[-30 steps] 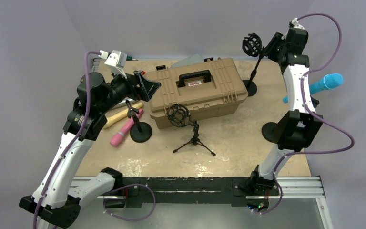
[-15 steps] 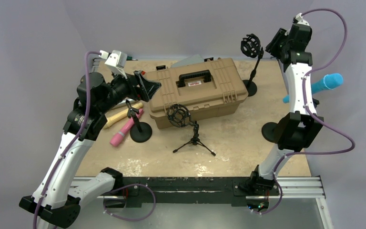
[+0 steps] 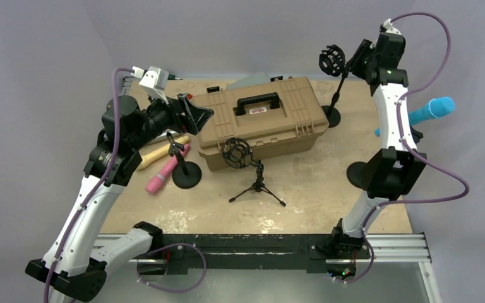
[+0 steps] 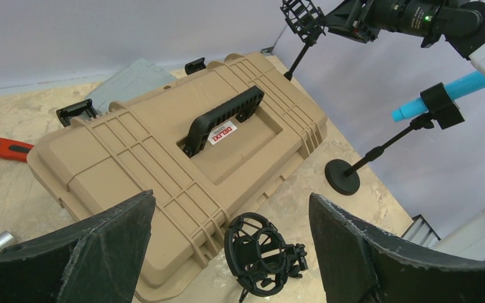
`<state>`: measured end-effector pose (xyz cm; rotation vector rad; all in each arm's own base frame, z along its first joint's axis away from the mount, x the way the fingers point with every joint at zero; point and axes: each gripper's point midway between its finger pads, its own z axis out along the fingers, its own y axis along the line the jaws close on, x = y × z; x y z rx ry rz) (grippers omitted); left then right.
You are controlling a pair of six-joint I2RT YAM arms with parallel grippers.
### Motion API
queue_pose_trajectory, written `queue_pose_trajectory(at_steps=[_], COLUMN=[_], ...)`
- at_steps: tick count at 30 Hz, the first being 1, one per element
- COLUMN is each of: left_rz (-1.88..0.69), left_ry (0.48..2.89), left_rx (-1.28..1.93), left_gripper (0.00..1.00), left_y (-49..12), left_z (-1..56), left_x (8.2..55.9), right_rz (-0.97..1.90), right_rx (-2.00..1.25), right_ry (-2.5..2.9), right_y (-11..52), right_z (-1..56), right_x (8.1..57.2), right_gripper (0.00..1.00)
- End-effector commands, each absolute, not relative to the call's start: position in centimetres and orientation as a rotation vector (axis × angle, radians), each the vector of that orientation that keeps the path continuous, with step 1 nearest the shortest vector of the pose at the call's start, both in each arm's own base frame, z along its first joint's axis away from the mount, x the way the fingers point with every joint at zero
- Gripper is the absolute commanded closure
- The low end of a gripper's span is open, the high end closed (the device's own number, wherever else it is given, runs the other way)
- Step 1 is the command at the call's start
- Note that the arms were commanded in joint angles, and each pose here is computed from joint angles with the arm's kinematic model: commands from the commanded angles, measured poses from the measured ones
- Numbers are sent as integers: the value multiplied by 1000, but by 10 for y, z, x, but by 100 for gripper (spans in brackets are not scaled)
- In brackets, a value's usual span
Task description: Remove the microphone from the stand
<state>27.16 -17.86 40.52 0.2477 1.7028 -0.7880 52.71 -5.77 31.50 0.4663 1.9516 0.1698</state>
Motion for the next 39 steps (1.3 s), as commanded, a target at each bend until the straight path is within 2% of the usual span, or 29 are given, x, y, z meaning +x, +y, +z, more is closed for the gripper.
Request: queue_pose_trajectory(at_steps=[1, 22, 39], left_rz=[-786, -782, -787], left_ry=[1658, 1654, 1650], left_rx=[287, 288, 289], left_gripper=[11, 11, 11], left_y=[-181, -180, -180], left_z=[415, 416, 417], left_x=[268, 268, 266], right_rz=[166, 87, -27], right_rx=[446, 471, 474], right_ry=[1940, 2004, 2086], right_y=[-52, -64, -76], right_z=[318, 280, 257], right_x=[528, 534, 516], right_gripper=[63, 68, 70])
